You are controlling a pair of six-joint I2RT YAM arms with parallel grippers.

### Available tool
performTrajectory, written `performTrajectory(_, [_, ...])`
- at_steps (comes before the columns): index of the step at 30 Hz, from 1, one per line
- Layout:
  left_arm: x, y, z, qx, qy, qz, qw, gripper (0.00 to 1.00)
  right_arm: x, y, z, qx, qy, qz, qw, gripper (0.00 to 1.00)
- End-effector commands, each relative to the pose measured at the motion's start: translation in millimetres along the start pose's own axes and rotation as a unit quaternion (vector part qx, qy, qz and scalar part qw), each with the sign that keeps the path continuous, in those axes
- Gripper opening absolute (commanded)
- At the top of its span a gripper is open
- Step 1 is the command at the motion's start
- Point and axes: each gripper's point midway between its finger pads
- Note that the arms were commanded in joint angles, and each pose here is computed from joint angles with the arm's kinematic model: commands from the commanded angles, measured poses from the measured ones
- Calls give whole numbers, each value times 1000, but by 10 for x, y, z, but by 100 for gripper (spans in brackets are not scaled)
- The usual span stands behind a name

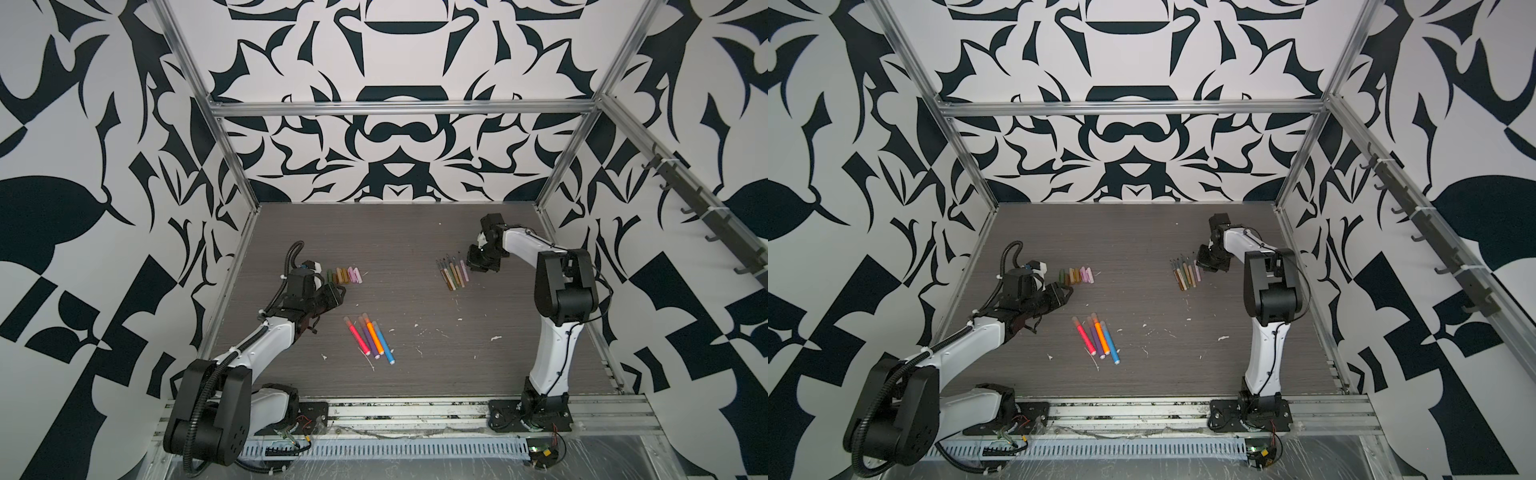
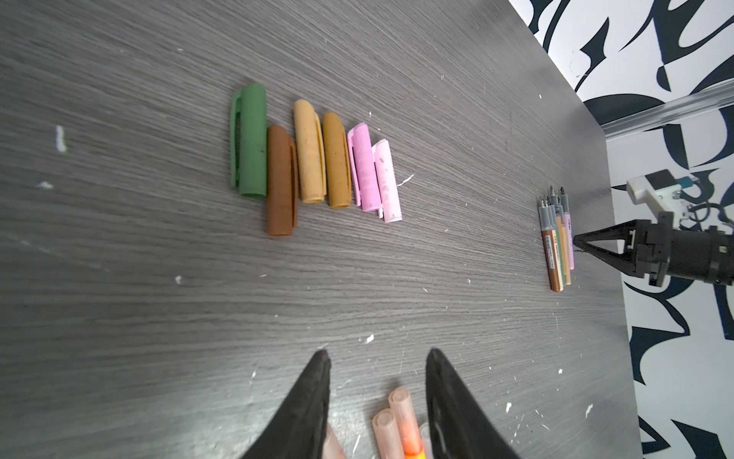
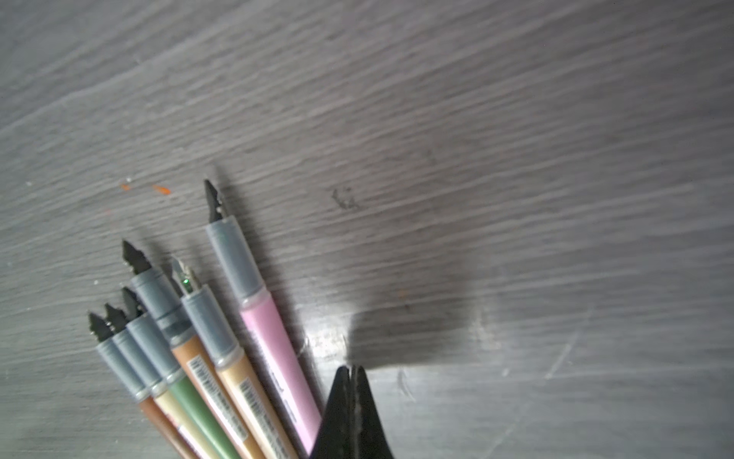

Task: Open the pen caps
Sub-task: 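Move the right gripper toward the colored felt markers, then grasp the blue felt marker with the right gripper and lift it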

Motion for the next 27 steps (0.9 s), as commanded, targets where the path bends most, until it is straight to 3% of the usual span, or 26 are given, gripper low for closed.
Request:
performTrajectory(1, [83,23,-68,-12,6,-9,1000,43,38,-384,63,12,-12,-47,999,0])
performTrajectory(4, [88,57,-68,-13,7,-6,1000,43,-181,-625,386,60,-46,-79,994,1])
performTrajectory(8, [101,62,-9,-20,-8,-6,1000,43,-1042,-795,982,86,-154,-83,981,5])
performTrajectory(13, [142,37,54,-28,-33,-11,999,43,-2245,-768,1549,151,-234,-73,958,27])
performTrajectory(16, [124,36,69,-25,-39,-6,999,43,-2738,-644,1670,155,-264,-57,950,34])
performTrajectory(19, [113,31,92,-16,-46,-2,999,44,-3021,-639,1764,146,-298,-61,941,45])
performTrajectory(22, [108,23,107,-10,-53,1,999,44,-3152,-652,1803,135,-314,-76,937,67])
performTrajectory(25, [97,7,90,-8,-64,10,998,44,-3253,-610,1796,137,-313,-77,937,72])
performTrajectory(26, [103,-9,60,-12,-68,13,998,44,-3288,-605,1805,143,-313,-77,936,88])
performTrajectory(27, [108,-29,34,-14,-71,16,997,44,-3312,-605,1820,145,-316,-78,934,90])
Point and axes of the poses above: each gripper's point midway between its finger pads, its own y axis out along the fingers, its own z axis along the line the jaws close on, x = y × z, and after that the axes turned 2 degrees about y, right-handed
